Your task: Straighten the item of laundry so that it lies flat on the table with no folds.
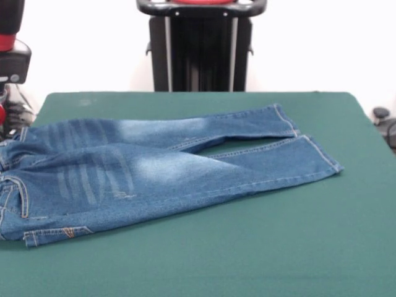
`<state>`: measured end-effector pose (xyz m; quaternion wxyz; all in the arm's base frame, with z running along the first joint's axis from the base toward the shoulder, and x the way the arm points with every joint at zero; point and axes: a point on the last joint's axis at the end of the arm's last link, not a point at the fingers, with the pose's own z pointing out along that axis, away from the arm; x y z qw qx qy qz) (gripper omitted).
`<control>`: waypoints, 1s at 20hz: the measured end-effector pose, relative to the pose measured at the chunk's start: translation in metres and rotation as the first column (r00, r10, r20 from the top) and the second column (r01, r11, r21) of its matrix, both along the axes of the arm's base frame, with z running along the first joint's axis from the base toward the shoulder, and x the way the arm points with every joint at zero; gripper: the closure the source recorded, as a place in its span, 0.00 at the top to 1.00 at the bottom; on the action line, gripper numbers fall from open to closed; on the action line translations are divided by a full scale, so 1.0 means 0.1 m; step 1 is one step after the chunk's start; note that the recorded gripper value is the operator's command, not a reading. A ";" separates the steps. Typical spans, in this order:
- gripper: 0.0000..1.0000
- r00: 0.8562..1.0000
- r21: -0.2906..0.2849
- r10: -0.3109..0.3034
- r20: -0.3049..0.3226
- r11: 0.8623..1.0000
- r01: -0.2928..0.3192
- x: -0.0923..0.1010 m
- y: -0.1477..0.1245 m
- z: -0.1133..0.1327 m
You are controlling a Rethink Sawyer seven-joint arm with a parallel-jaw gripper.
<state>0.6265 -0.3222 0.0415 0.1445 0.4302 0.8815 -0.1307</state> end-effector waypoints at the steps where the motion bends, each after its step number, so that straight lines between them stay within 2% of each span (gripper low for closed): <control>1: 1.00 1.000 0.000 0.000 0.001 1.000 0.000 0.00 0.00 0.01; 10: 1.00 1.000 0.013 -0.008 -0.012 1.000 0.008 0.08 0.16 0.15; 14: 1.00 0.998 0.037 -0.045 -0.050 0.998 0.047 0.01 0.24 0.29; 17: 1.00 0.992 0.074 -0.090 -0.091 0.993 0.097 -0.12 0.34 0.45; 20: 1.00 0.989 0.090 -0.102 -0.103 0.990 0.112 -0.20 0.41 0.51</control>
